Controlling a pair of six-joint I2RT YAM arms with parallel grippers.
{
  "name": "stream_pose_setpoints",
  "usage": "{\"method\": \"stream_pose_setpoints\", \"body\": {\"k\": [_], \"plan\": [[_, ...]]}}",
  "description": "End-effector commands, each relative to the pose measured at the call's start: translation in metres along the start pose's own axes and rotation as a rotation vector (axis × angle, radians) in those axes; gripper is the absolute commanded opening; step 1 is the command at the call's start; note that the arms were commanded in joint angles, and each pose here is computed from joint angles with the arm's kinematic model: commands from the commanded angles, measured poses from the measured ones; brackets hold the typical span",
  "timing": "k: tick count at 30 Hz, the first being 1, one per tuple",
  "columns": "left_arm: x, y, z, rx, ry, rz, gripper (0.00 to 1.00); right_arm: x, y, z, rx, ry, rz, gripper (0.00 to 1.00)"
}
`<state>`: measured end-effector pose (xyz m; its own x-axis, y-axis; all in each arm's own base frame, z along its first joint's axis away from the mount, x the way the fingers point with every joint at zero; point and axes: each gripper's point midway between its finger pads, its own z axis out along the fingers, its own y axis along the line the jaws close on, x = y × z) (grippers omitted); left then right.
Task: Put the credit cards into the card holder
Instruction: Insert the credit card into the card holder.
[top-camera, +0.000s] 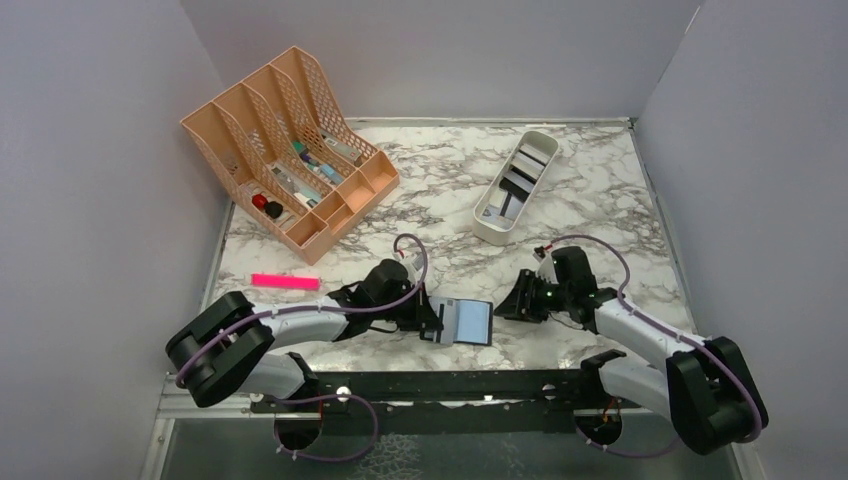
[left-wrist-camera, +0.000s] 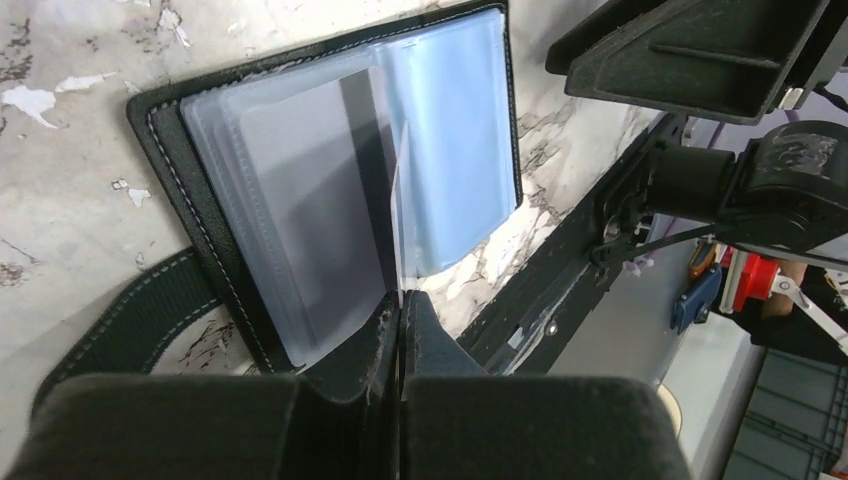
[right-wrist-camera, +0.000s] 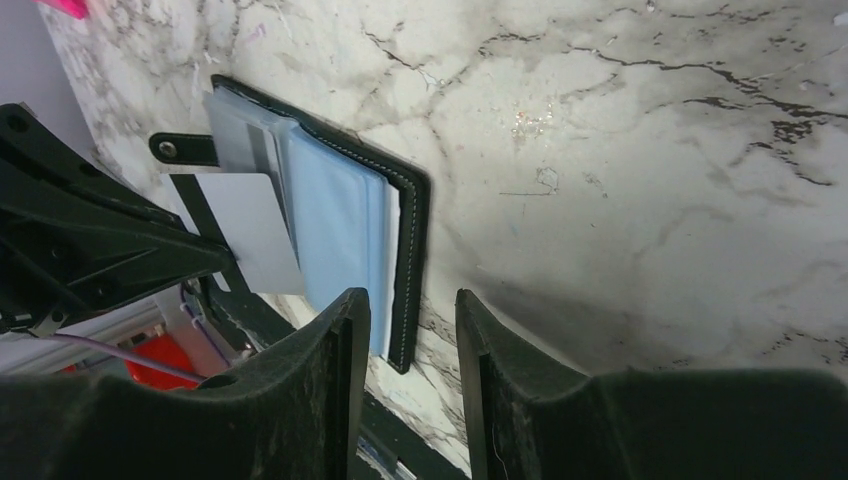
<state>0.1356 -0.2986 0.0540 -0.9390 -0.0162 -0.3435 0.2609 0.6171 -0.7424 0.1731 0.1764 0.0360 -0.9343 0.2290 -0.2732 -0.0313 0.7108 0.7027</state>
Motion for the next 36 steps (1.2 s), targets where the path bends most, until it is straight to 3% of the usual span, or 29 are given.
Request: {"method": "stream_pose_setpoints", "body": {"k": [1, 4, 13, 25, 36], "plan": [[-0.004, -0.014, 0.004, 0.054, 0.001, 0.001, 0.00, -0.001, -0.001, 0.005, 0.032, 0.026, -0.054, 0.40], [-0.004, -0.013, 0.004, 0.055, -0.002, -0.025, 0.00, -0.001, -0.004, 0.007, 0.097, 0.037, -0.077, 0.40], [-0.005, -0.011, 0.006, 0.045, -0.014, -0.080, 0.00, 0.000, 0.010, 0.016, 0.063, 0.047, -0.089, 0.39], [-0.011, -0.013, 0.007, 0.051, -0.024, -0.121, 0.00, 0.020, -0.009, 0.028, 0.150, 0.122, -0.113, 0.30], [-0.016, 0.001, 0.004, 0.021, -0.036, -0.132, 0.00, 0.018, -0.023, 0.029, 0.227, 0.107, -0.124, 0.16]]}}
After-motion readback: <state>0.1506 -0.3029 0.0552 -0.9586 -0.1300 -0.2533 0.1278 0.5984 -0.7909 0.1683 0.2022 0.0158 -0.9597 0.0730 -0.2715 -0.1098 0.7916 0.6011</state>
